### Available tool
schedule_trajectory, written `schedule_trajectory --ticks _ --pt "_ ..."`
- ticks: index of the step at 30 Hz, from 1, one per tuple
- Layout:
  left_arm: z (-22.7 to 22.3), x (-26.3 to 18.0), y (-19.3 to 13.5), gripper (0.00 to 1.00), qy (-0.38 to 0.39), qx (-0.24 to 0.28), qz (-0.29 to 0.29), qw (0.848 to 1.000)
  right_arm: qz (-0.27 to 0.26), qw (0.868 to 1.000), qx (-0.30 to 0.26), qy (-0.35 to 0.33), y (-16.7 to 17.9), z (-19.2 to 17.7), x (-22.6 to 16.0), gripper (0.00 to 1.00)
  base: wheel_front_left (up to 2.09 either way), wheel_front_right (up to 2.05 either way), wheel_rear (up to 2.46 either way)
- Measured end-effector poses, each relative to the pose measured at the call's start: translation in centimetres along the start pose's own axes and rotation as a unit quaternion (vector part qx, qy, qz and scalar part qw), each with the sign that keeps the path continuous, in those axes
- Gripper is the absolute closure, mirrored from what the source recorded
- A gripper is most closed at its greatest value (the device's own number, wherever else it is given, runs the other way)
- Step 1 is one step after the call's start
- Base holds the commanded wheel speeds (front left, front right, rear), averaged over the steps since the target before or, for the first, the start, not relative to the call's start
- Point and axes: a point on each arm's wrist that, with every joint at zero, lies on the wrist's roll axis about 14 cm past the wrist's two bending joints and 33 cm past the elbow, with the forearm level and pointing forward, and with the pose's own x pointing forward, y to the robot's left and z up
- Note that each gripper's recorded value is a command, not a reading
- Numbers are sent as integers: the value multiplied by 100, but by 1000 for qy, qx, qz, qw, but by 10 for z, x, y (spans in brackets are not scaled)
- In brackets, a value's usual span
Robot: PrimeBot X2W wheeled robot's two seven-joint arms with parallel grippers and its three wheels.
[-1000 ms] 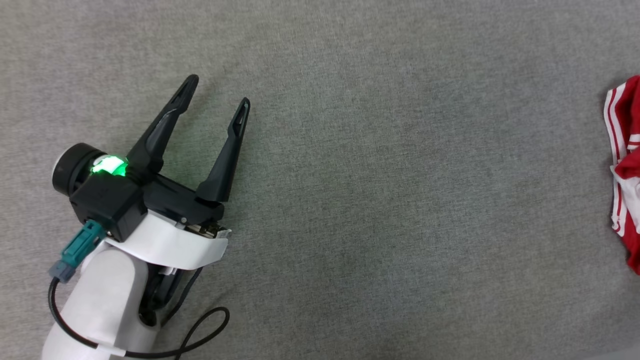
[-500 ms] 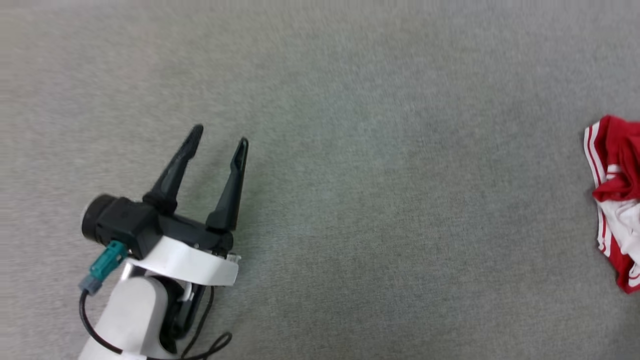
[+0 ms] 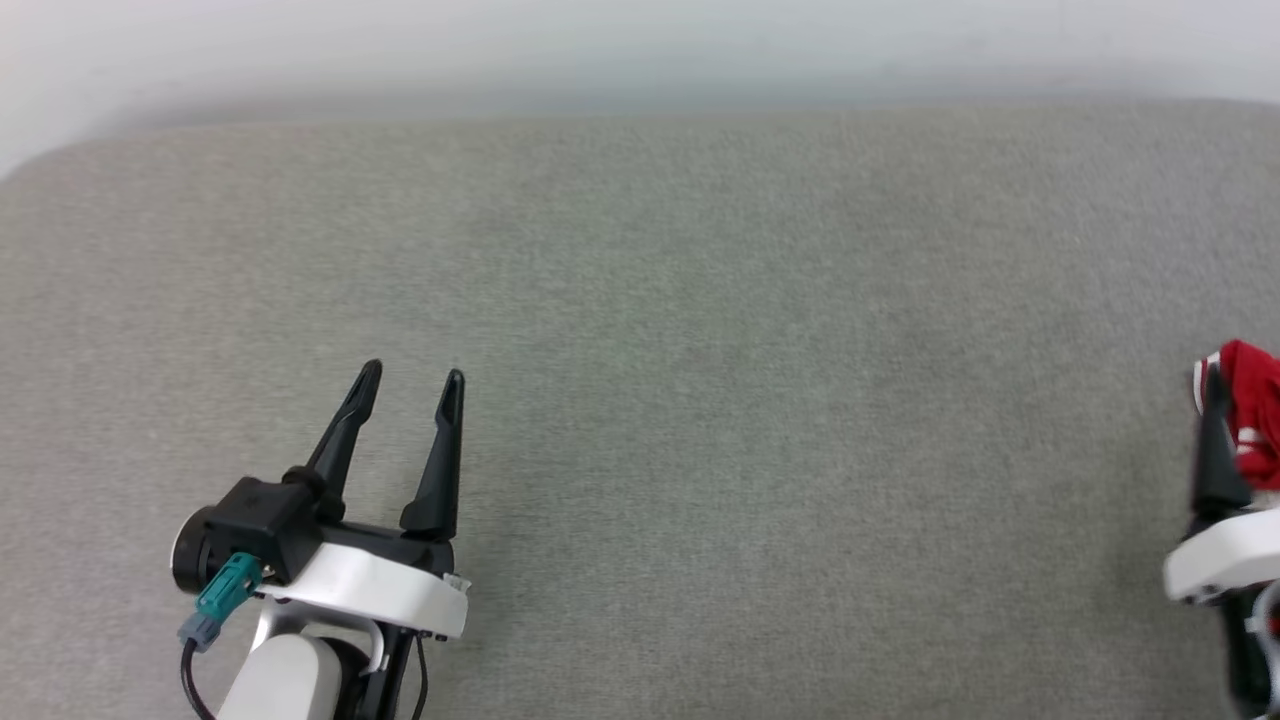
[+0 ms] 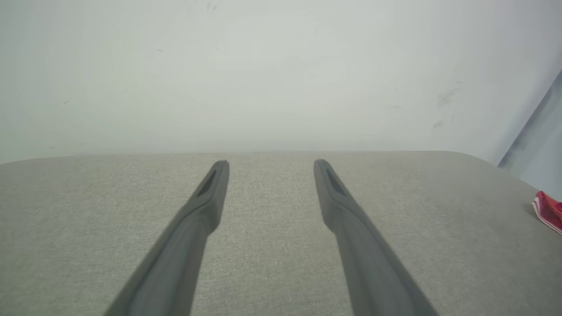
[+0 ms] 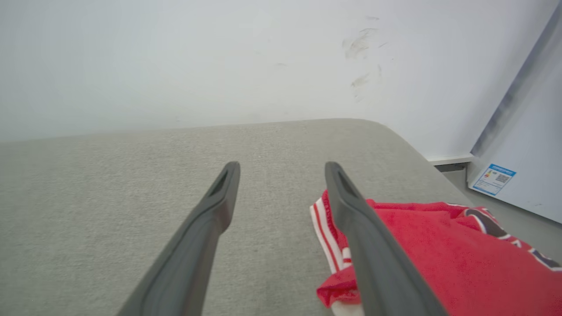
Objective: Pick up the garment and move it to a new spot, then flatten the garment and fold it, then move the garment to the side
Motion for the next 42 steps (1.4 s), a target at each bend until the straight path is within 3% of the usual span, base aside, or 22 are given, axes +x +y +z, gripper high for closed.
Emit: schedule_trajectory --ticks 4,10,23,42 --pt "11 -18 15 0 -9 8 34 999 52 998 26 -11 45 9 -13 0 0 0 0" --pt "24 -42 32 0 -19 26 66 997 106 993 34 -30 82 28 -35 0 0 0 0" --pt "27 -77 23 0 -17 37 65 997 124 990 57 -25 82 40 -89 0 0 0 0" --pt "21 -76 19 0 -7 37 56 998 114 991 64 -14 73 38 -98 0 0 0 0"
